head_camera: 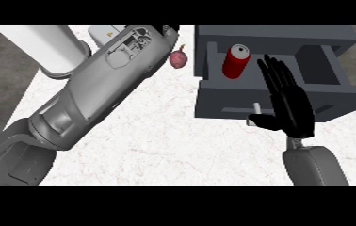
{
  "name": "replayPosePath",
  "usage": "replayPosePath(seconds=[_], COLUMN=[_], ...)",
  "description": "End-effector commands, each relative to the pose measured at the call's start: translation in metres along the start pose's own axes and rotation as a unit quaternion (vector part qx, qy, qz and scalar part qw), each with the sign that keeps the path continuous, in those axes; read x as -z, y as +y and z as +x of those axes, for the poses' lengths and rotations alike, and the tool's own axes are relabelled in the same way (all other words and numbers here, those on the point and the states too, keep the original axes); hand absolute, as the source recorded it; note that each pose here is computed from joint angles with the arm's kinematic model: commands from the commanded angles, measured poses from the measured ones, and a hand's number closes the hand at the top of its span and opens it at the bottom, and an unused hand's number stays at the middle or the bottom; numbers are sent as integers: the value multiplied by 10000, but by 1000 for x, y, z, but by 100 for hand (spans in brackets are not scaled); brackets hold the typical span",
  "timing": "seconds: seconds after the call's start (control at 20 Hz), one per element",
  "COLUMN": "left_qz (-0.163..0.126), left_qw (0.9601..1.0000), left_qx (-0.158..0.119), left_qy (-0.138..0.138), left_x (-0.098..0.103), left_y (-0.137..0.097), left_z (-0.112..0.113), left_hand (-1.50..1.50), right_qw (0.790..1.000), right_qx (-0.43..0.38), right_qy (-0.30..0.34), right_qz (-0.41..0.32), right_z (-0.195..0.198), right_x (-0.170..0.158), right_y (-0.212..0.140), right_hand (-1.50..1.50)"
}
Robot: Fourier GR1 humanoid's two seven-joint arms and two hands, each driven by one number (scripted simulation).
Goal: Pick up the can, place it into the drawer and close the drawer
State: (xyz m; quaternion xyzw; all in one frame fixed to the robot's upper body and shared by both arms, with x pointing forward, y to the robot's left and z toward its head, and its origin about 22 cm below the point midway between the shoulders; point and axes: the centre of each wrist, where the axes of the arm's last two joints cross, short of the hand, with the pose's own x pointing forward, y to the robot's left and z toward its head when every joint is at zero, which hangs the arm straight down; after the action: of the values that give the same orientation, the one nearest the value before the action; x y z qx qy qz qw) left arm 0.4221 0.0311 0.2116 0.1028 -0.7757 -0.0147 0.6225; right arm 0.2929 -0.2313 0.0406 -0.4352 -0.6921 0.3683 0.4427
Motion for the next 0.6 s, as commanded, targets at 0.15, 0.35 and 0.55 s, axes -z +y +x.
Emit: replayPosePath(seconds=[0.15,0.35,0.55], left_qz=[-4,-60,-32], left_qw=[10000,9999,9999], left_qx=[-21,32,69], left_qy=[-4,102,147], left_x=[-1,-11,-13], left_y=[39,51,54], left_z=[0,1,-1], left_hand=[-150,-150,-150], right_qw=[9993,9980,9977], right_qx=[-313,-548,-612], right_qy=[171,284,279], right_qz=[146,149,-33], right_z=[-24,-41,-26], right_x=[20,30,52], right_y=[38,39,55], right_hand=[-150,-150,-150])
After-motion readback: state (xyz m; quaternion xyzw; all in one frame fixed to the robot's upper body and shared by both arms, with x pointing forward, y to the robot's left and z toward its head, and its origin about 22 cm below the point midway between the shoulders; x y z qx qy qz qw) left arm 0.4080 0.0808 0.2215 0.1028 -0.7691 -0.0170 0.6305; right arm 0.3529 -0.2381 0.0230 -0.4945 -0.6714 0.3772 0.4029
